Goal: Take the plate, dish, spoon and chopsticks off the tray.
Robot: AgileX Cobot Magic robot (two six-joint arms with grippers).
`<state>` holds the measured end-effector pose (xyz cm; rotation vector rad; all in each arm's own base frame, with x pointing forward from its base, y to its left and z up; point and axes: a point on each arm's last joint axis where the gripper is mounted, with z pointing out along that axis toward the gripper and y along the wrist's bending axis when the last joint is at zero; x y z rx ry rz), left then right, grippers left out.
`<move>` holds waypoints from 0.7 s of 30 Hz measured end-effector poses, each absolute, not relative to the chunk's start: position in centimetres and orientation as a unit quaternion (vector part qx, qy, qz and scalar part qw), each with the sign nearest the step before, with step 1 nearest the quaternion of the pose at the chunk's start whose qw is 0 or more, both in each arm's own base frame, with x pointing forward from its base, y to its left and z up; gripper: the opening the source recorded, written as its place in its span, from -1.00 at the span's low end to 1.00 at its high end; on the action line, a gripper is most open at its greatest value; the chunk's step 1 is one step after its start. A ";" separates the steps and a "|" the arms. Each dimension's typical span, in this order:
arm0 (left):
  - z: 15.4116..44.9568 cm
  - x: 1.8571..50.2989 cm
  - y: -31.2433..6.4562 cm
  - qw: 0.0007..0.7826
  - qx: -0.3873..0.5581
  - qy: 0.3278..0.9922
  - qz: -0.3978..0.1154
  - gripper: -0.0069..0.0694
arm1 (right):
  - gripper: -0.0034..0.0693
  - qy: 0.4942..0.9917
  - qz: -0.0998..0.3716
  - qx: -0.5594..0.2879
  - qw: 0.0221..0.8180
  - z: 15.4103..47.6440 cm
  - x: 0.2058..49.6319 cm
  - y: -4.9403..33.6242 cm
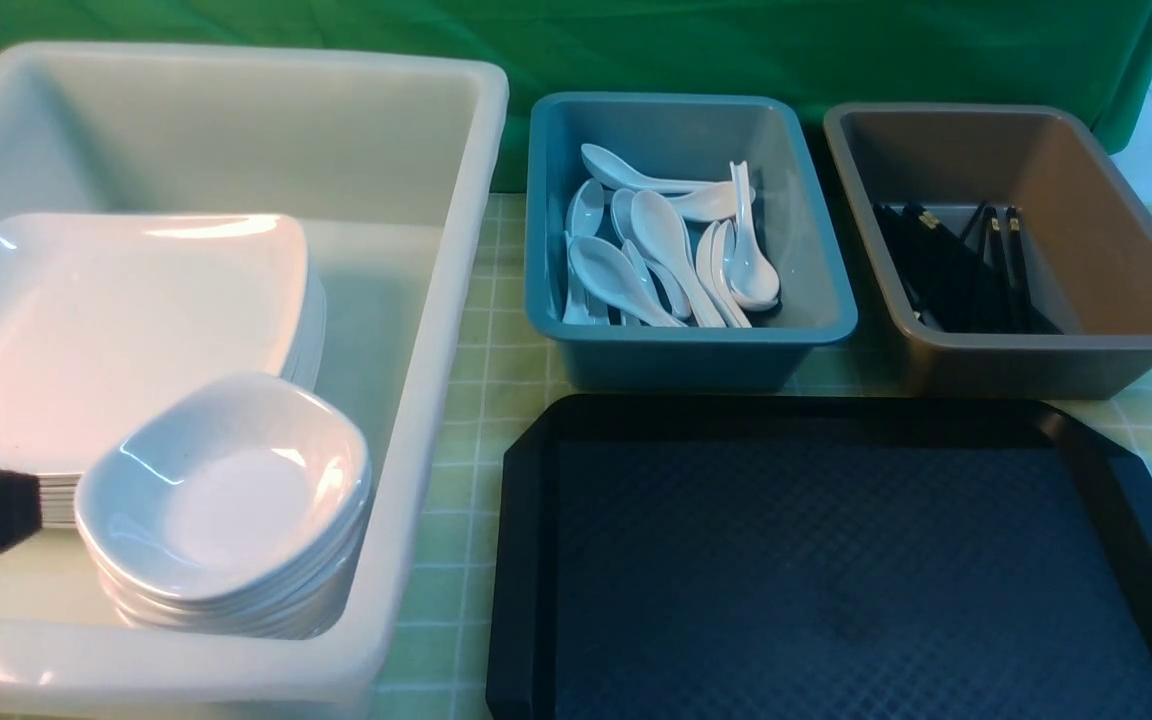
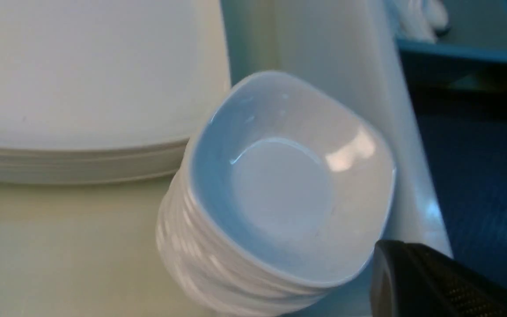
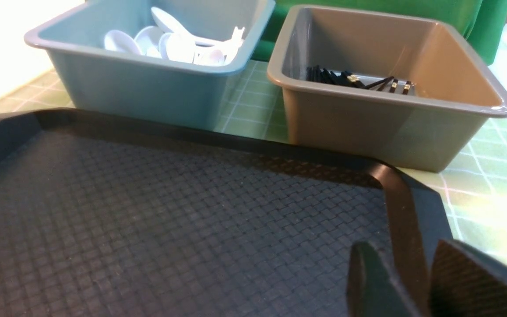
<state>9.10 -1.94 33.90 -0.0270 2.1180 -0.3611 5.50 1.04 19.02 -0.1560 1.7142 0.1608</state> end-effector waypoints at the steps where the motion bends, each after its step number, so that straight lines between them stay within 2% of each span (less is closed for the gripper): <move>1: 33.9 8.5 -2.1 0.502 -0.017 0.851 -0.154 -0.86 | -0.34 0.754 0.071 -0.069 0.649 19.0 5.5 1.0; 5: 33.6 6.4 -2.5 0.562 -0.022 0.812 -0.156 -0.86 | -0.31 0.754 0.071 -0.069 0.649 19.0 5.5 1.0; 12: 34.0 5.1 -2.6 0.601 -0.003 0.788 -0.133 -0.86 | -0.29 0.754 0.071 -0.069 0.649 19.0 5.5 1.0; 16: 34.0 5.1 -2.0 0.611 0.003 0.787 -0.091 -0.86 | -0.26 0.754 0.071 -0.069 0.649 19.0 5.5 1.0; 21: 33.8 5.2 -1.1 0.612 0.020 0.790 -0.016 -0.86 | -0.26 0.754 0.071 -0.069 0.649 19.0 5.5 1.0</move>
